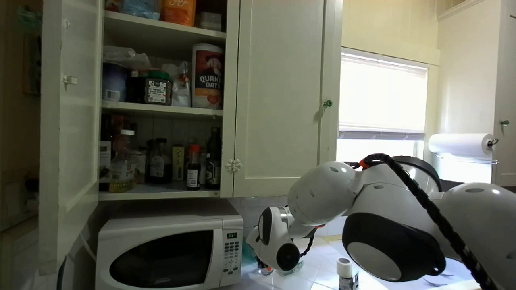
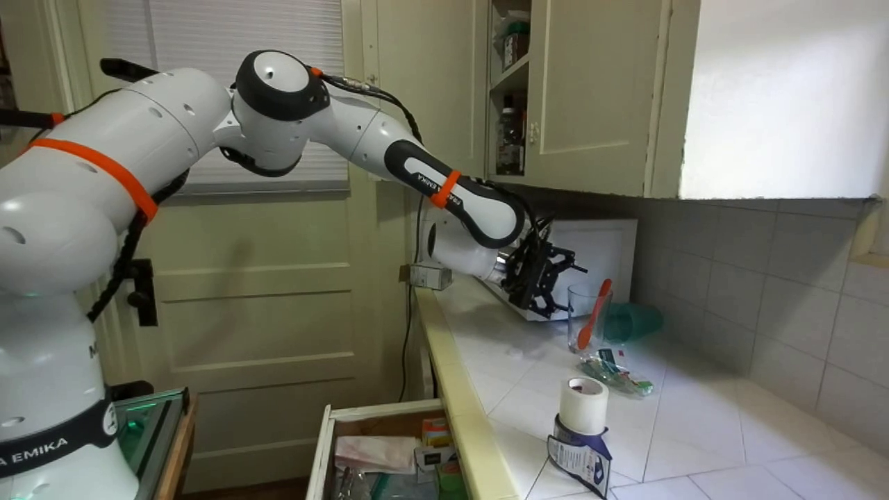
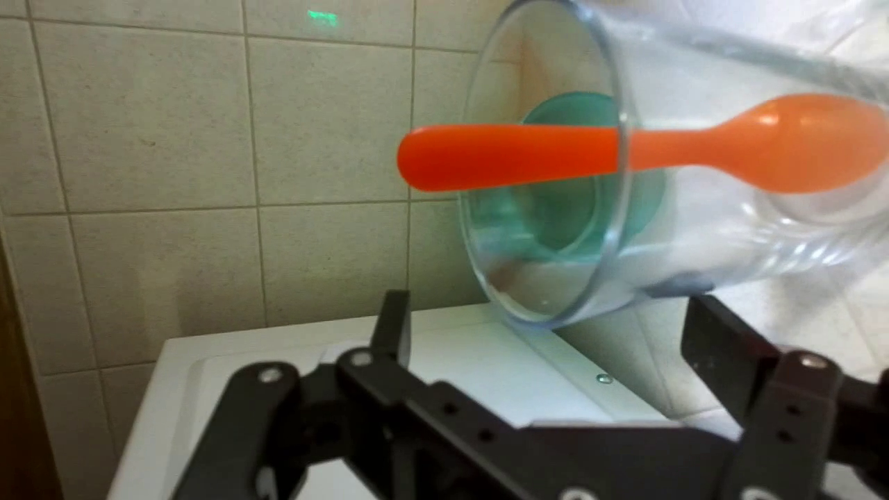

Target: Move the blue cup forward

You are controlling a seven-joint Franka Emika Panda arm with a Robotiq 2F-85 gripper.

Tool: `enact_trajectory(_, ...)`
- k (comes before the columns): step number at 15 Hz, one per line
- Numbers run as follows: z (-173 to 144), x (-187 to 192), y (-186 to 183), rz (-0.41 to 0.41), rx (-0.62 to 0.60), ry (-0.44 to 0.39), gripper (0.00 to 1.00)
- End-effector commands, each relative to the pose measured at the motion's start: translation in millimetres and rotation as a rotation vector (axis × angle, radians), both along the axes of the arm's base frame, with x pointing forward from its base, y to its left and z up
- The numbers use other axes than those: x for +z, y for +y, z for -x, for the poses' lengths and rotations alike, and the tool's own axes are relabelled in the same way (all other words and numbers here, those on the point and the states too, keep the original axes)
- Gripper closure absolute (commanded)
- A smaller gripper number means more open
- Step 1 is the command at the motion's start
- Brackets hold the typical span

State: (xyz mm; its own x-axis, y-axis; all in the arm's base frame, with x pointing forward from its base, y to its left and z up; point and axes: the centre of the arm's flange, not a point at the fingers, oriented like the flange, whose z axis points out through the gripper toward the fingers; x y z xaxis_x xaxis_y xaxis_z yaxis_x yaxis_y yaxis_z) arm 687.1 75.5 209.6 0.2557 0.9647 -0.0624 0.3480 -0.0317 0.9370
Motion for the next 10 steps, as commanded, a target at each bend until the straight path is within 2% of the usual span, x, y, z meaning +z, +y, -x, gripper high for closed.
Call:
enact_trajectory(1,-14.2,-9.7,0.6,0.032,-0.023,0.052,0.0)
enact_trajectory(10,-22.0,-23.0,-31.1,0.088,-0.095,0.051,0.0)
